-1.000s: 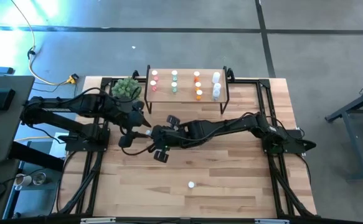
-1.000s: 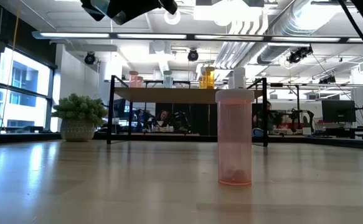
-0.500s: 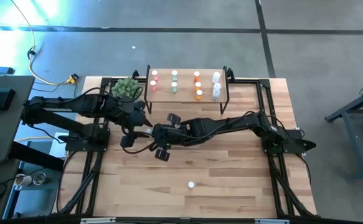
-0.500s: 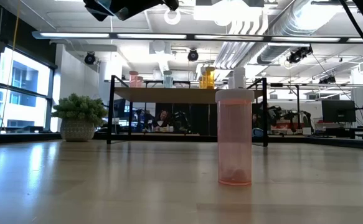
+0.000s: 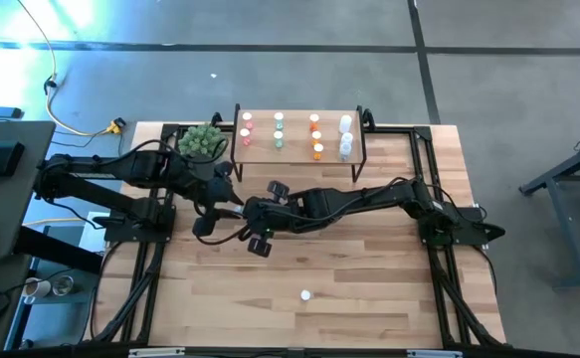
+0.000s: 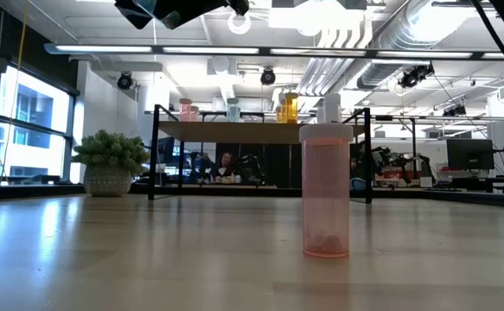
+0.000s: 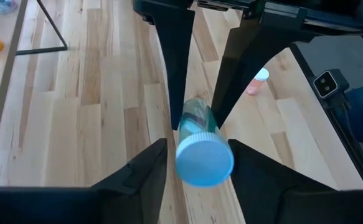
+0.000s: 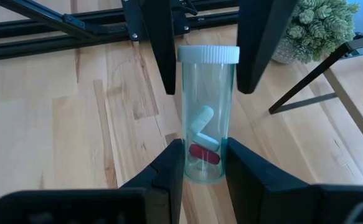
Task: Pick and place medicine bottles onto shelf by color
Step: Put the blue pill bottle on the shelf aligned with the other blue pill bottles
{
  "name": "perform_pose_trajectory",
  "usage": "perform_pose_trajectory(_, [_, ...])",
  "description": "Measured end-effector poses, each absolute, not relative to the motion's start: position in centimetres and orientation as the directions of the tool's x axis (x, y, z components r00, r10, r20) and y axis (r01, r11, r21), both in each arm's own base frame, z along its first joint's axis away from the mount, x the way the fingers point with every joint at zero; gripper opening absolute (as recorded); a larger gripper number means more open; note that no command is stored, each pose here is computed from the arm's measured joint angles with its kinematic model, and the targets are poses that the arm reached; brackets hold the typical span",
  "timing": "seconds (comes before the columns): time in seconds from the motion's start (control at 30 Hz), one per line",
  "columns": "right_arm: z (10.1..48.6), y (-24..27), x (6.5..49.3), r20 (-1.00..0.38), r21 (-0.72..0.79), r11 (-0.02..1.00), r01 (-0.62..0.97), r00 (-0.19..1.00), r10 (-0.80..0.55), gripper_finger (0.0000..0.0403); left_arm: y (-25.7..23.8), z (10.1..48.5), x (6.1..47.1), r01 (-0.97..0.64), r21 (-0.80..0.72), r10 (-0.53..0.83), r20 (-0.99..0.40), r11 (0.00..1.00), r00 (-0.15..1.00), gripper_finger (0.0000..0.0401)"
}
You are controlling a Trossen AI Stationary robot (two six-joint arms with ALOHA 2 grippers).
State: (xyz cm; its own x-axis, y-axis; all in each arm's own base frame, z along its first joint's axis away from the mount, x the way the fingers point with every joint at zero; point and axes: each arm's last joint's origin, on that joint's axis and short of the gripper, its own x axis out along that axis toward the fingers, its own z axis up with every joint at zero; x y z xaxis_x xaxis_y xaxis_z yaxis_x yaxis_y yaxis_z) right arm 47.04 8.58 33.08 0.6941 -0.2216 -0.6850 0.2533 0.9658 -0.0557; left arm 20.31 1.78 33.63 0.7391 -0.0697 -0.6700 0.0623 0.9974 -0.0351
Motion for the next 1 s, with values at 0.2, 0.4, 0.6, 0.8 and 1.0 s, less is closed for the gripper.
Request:
perform_pose_trajectory(0.2, [33.08,8.58,47.04,-0.685,-0.057,0.965,0.254,0.694,-0.223,0.0082,1.78,33.63,20.31,0.063,-0.035,-0.070,-0.670,0.997,0.739,0.0129])
perform_pose_trajectory(0.4, [33.07,8.58,47.05,-0.685,-0.056,0.966,0.254,0.694,-0.223,0.0082,1.78,33.63,20.31,0.068,-0.028,-0.070,-0.670,0.997,0.739,0.0117])
perform_pose_trajectory(0.6, [33.05,8.57,47.07,-0.681,-0.067,0.963,0.260,0.694,-0.234,0.0096,1.78,33.62,20.30,0.075,-0.020,-0.068,-0.671,0.997,0.738,0.0116])
perform_pose_trajectory(0.8, [33.06,8.55,47.09,-0.676,-0.081,0.961,0.263,0.695,-0.247,0.0146,1.83,33.61,20.30,0.062,-0.010,-0.053,-0.673,0.998,0.738,0.0116])
perform_pose_trajectory(1.0, [33.80,8.15,46.49,-0.680,-0.098,0.961,0.257,0.688,-0.254,0.0191,2.07,33.51,20.20,0.033,0.070,0.024,-0.687,0.997,0.726,0.0115])
